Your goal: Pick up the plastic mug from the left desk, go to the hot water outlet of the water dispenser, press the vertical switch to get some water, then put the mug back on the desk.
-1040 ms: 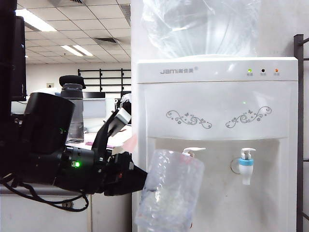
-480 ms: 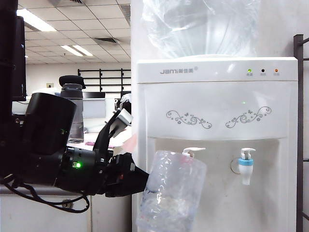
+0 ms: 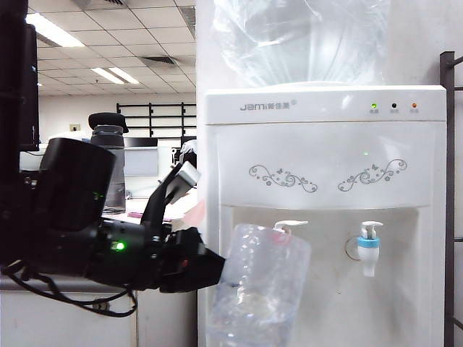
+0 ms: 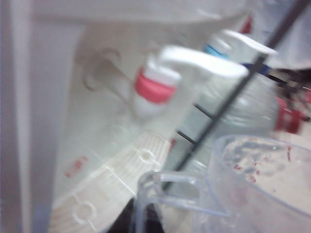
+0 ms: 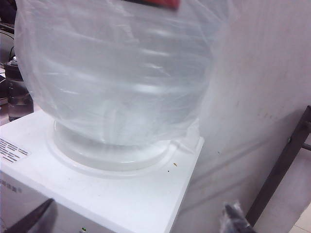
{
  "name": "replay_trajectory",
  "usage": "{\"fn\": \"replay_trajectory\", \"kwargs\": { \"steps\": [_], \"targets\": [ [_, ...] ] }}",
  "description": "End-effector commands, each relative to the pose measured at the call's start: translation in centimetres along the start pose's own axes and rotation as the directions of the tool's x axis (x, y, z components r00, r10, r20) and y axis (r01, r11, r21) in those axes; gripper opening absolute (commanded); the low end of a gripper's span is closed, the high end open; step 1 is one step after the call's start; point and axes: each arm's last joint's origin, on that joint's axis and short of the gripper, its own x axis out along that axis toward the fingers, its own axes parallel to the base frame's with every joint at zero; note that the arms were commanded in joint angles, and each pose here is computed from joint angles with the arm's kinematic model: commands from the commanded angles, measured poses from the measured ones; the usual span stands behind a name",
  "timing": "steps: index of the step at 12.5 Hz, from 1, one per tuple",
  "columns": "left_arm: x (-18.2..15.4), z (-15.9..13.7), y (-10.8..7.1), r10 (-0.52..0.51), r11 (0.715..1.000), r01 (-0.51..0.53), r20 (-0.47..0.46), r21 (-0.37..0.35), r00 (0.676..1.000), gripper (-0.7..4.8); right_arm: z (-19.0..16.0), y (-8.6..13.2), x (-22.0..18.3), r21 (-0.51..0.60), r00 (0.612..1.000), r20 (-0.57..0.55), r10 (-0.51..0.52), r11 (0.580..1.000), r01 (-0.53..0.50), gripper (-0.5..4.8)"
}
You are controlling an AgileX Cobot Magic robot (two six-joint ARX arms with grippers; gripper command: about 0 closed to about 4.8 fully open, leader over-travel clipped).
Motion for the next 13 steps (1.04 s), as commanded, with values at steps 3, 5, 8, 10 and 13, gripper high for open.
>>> {"fn": "replay_trajectory", "kwargs": {
  "steps": [3, 5, 8, 10, 13],
  "targets": [
    [1.2, -0.9, -0.9, 0.18, 0.983, -0.181, 0.021, 0.042, 0.983, -0.05, 0.3, 0.0, 0.0, 0.0, 1.0, 0.015, 0.002, 1.0, -0.002, 4.4],
    [1.7, -1.7, -1.0, 0.279, 0.959, -0.281, 0.041, 0.047, 0.959, -0.05, 0.3, 0.0, 0.0, 0.0, 1.0, 0.015, 0.002, 1.0, -0.002, 4.4],
    [2.6, -2.6, -0.9, 0.406, 0.911, -0.41, 0.08, 0.047, 0.911, -0.05, 0.2, 0.0, 0.0, 0.001, 1.0, 0.012, 0.003, 1.0, -0.003, 4.4],
    [3.3, -2.6, -0.6, 0.437, 0.896, -0.443, 0.097, 0.04, 0.894, -0.05, 0.1, 0.0, 0.0, 0.006, 1.0, -0.005, 0.005, 1.0, -0.005, 4.4],
    [4.3, -1.7, -0.4, 0.444, 0.891, -0.453, 0.149, 0.033, 0.884, -0.05, -0.3, 0.1, 0.0, 0.016, 0.999, -0.036, 0.011, 1.0, -0.011, 4.4]
  ]
}}
